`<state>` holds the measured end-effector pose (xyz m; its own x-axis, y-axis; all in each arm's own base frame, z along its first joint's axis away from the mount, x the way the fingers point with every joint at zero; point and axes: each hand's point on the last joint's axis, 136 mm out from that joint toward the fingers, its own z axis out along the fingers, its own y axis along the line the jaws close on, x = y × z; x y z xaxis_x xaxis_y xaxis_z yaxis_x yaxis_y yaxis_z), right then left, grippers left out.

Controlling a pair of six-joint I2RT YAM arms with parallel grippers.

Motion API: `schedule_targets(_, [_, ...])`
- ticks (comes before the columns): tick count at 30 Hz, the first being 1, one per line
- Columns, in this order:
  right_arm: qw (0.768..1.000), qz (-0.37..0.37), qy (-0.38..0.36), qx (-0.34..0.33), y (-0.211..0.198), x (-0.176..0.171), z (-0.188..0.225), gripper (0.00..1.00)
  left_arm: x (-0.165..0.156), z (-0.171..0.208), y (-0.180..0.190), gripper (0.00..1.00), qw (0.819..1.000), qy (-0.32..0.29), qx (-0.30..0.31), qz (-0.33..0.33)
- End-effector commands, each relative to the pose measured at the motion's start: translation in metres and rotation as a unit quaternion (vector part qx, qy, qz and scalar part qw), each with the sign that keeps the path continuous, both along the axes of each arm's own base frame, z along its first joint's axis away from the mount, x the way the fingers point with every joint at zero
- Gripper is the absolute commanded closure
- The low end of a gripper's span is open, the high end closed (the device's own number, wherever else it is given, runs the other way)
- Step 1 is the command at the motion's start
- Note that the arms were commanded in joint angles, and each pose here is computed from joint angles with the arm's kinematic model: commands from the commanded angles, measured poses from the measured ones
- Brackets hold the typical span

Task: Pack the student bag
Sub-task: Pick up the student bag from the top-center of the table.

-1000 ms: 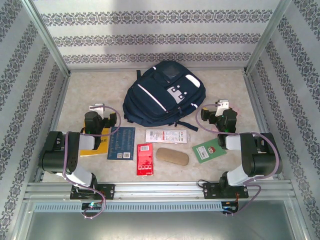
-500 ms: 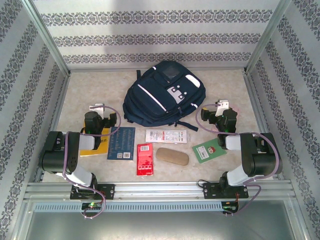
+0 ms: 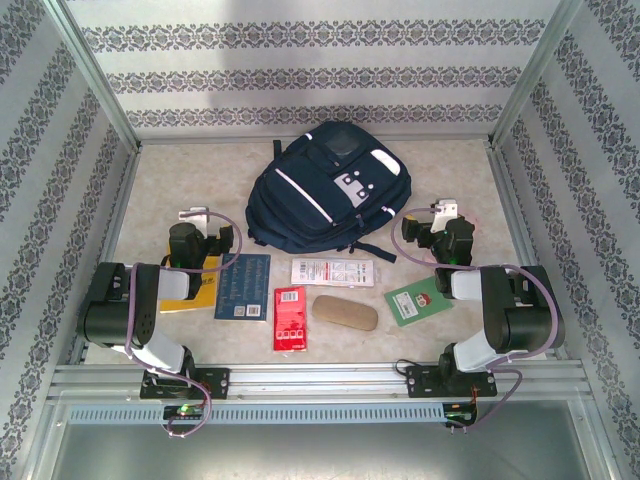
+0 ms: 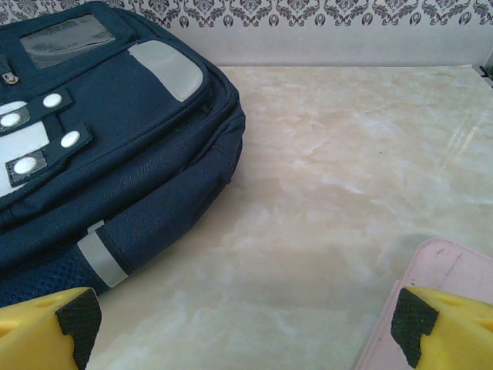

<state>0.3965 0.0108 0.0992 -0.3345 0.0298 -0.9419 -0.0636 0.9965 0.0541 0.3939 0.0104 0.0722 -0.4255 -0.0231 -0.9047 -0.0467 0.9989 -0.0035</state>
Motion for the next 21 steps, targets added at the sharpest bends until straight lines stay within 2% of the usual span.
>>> schedule_targets(1, [1.000,0.006,-0.012,0.002,0.000,0.001,0.007,0.02,0.006,0.011,-0.004,0.01,1.000,-0.017,0.006,-0.011])
schedule_targets(5, [0.998,0.046,-0.036,0.004,0.013,-0.006,0.027,0.02,0.002,0.029,-0.008,0.01,1.000,-0.015,0.011,-0.020])
schedule_targets(8, [0.999,0.033,-0.030,-0.026,0.017,-0.016,0.051,0.02,-0.001,0.058,-0.018,0.00,0.999,-0.014,0.028,-0.038])
schedule_targets(11, [0.995,0.057,-0.067,-0.051,0.043,-0.028,0.094,0.02,-0.009,0.110,-0.036,0.00,0.996,-0.057,0.040,-0.057])
schedule_targets(14, [0.986,0.114,-0.095,-0.070,0.087,-0.048,0.136,0.02,-0.024,0.168,-0.065,0.00,0.990,-0.103,0.012,-0.096])
schedule_targets(16, [0.975,0.170,-0.115,-0.084,0.123,-0.069,0.162,0.02,-0.040,0.195,-0.091,0.00,0.985,-0.103,-0.001,-0.138])
schedule_targets(19, [0.959,0.237,-0.128,-0.084,0.165,-0.101,0.195,0.02,-0.063,0.216,-0.111,0.00,0.987,-0.068,-0.036,-0.138])
schedule_targets(21, [0.966,0.217,-0.121,-0.065,0.174,-0.108,0.214,0.02,-0.078,0.217,-0.125,0.00,0.986,-0.025,-0.055,-0.153])
